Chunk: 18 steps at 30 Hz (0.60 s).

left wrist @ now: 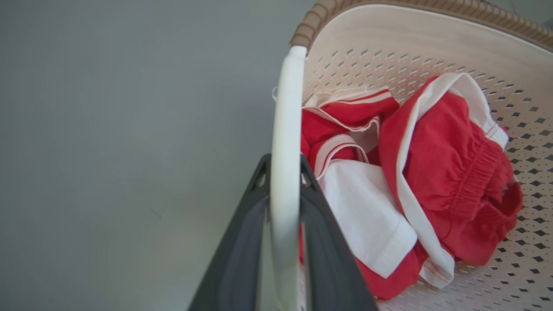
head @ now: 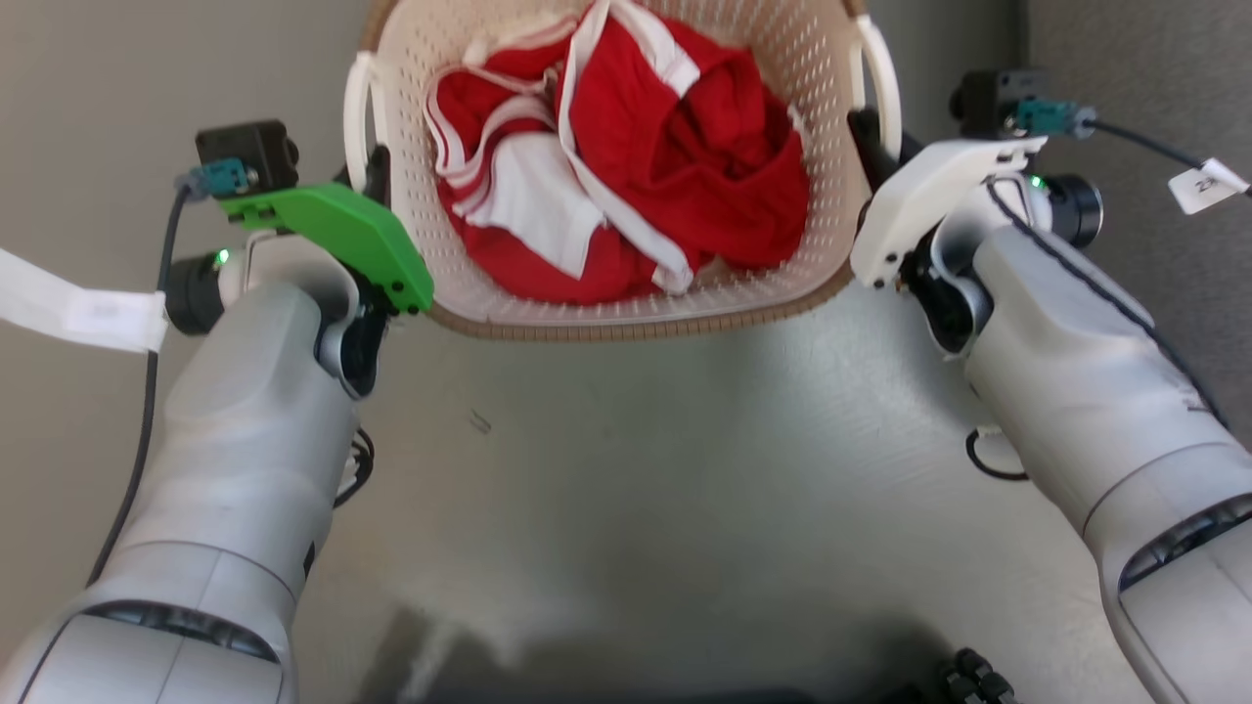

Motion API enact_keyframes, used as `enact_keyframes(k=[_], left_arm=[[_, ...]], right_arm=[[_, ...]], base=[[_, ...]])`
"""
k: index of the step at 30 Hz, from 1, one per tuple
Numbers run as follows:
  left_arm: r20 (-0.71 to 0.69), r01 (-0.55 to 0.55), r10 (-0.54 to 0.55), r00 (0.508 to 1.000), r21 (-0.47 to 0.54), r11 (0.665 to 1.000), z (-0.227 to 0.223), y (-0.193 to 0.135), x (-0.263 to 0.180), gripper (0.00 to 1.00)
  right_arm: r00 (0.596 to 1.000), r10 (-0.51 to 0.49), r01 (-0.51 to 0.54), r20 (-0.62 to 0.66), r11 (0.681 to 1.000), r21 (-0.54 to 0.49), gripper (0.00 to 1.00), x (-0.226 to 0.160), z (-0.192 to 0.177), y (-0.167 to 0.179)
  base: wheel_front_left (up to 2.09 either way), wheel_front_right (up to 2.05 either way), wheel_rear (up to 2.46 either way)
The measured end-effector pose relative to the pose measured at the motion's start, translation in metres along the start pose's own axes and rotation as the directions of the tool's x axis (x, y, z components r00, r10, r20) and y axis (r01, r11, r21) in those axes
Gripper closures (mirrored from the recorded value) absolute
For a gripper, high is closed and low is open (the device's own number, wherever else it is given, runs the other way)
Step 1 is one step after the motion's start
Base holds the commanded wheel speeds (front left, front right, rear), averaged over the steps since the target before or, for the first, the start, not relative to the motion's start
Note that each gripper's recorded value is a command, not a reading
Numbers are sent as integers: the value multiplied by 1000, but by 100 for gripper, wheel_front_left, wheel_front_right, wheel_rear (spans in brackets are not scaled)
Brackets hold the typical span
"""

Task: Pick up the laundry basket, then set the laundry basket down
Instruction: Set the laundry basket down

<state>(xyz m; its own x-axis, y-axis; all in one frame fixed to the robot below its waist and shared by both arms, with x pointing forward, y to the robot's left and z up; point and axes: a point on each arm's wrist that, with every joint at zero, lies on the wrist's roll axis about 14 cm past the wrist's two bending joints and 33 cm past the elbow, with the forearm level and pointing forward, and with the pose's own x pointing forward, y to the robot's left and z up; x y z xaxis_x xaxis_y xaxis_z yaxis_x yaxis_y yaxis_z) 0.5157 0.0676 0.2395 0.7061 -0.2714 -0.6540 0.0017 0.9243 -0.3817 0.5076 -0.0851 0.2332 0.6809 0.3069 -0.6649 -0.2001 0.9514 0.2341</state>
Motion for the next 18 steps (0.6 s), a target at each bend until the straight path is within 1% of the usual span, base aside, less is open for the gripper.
enact_keyframes(k=[4,11,18], left_arm=[[2,-17,17,1000,0,1000,-6,9,14,100],[-21,-37,38,999,15,999,-25,23,31,100],[-28,-41,41,999,20,999,-33,30,45,100]], right_arm=[[1000,1,-1,4,1000,11,100,16,-5,-4],[999,-5,6,-39,1000,12,100,35,-32,-9],[998,-22,22,-51,1000,13,100,50,-43,-15]], base=[[0,0,0],[0,0,0],[0,0,0]])
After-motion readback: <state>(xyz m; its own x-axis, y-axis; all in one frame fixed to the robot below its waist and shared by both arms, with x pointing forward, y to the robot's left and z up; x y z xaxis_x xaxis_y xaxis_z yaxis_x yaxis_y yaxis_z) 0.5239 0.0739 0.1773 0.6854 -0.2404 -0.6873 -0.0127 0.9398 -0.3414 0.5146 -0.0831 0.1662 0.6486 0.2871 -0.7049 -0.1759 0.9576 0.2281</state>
